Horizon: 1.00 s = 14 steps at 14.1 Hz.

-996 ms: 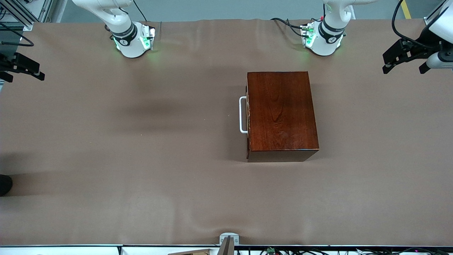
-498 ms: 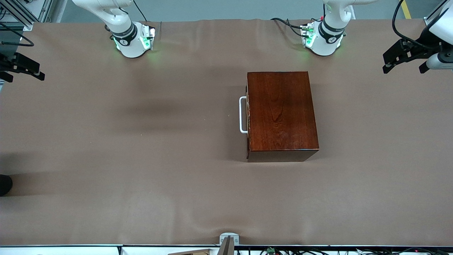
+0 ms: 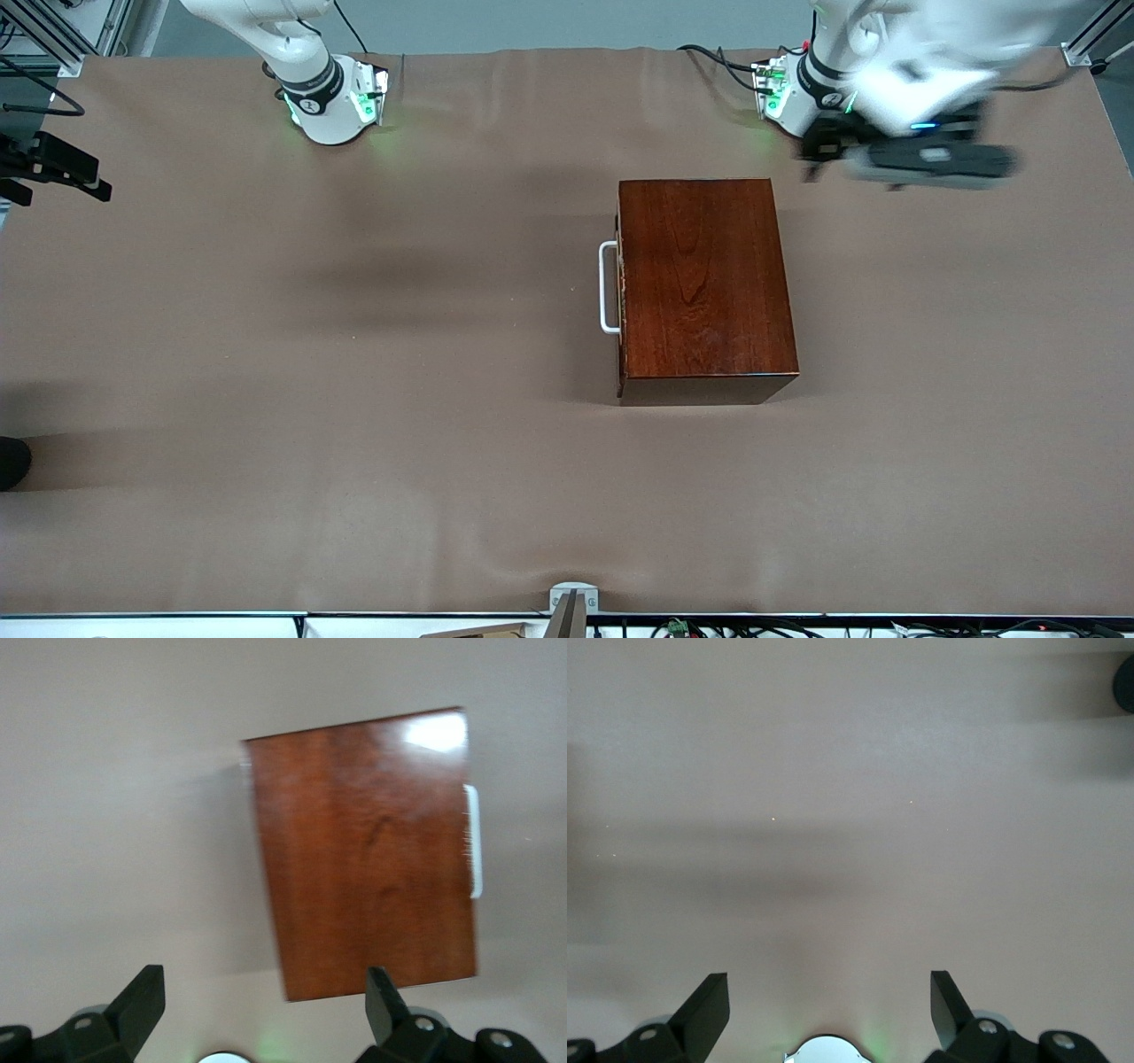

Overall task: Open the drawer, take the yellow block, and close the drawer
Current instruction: 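Move the left gripper to the white drawer handle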

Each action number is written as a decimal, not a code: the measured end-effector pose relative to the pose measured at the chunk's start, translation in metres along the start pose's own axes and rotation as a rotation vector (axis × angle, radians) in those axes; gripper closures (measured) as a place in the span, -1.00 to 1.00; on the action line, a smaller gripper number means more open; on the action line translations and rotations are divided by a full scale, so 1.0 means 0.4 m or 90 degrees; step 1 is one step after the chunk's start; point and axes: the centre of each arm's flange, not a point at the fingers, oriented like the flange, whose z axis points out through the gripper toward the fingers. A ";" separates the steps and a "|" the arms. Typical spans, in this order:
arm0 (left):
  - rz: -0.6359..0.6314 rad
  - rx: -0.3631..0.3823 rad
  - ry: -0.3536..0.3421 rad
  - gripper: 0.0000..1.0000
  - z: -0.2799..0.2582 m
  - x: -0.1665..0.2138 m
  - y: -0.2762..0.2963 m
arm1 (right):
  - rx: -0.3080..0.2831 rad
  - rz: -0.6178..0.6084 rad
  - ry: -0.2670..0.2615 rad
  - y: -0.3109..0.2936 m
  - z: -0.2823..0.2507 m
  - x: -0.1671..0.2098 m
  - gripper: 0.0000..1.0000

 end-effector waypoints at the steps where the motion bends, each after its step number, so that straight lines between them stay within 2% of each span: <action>1: 0.027 0.001 -0.007 -1.00 0.027 0.006 0.080 | 0.000 0.000 0.000 0.000 0.000 0.000 -1.00; 5: 0.071 0.017 -0.008 -1.00 0.157 0.002 0.401 | 0.000 0.000 0.000 0.000 0.000 0.000 -1.00; 9: 0.036 0.028 -0.011 -1.00 0.340 -0.018 0.670 | 0.000 0.000 0.000 -0.001 0.000 0.000 -1.00; 14: 0.014 0.139 0.019 -1.00 0.574 -0.036 0.833 | 0.000 -0.001 0.000 -0.001 0.000 0.000 -1.00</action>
